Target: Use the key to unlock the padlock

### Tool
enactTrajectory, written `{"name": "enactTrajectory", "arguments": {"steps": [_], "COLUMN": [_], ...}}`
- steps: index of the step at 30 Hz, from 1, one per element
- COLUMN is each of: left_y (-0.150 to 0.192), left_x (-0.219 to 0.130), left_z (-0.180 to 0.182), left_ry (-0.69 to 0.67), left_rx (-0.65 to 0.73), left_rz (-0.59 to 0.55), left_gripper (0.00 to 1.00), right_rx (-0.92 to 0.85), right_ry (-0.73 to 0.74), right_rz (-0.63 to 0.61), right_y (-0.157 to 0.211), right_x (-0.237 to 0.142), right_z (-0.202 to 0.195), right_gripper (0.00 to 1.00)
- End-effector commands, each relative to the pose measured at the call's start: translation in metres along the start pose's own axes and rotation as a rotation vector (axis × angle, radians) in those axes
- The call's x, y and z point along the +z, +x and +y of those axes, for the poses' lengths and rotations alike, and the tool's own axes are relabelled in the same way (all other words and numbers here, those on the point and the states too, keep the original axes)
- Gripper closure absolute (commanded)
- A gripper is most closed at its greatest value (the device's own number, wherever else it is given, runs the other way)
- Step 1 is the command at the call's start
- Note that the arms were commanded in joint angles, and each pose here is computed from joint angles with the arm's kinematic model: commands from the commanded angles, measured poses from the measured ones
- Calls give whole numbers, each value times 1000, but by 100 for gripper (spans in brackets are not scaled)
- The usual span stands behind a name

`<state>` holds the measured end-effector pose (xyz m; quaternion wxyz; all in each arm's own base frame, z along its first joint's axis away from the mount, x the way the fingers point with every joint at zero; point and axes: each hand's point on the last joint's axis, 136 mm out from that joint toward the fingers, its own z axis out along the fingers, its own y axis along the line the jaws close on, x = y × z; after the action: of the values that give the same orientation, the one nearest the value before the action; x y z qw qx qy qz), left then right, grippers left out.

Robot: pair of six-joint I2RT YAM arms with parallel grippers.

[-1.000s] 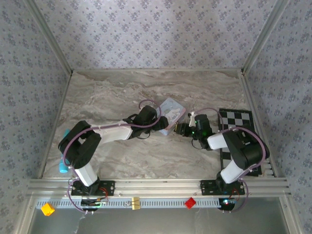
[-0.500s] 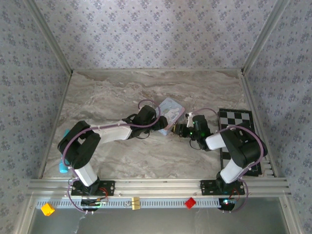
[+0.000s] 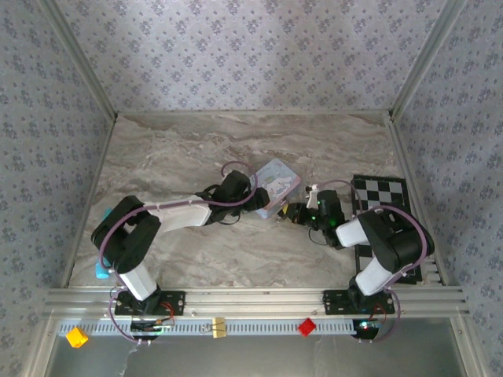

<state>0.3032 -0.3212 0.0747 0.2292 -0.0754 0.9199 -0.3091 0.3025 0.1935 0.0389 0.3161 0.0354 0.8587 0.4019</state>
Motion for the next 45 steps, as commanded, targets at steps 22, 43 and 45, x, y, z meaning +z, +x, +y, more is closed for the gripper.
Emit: {"name": "enactTrajectory", "arguments": {"steps": [22,43,45], "left_y": [8,-79,-90], "left_x": [0,47,51], "left_z": [35,23,19], "left_ry": [-97,-211,-223], "left_rx": [-5,221,254], "left_rz": [22,38,49], "left_gripper": [20,21,21], "right_rx": [131,15,14], "right_ry": [131,271,287], "right_rz": [-68,7,-8], "right_y": [-35,-7,-6], "right_x": [-33,-100,-106], "right_z": [-16,-8,-9], "right_gripper": [100,71,66]}}
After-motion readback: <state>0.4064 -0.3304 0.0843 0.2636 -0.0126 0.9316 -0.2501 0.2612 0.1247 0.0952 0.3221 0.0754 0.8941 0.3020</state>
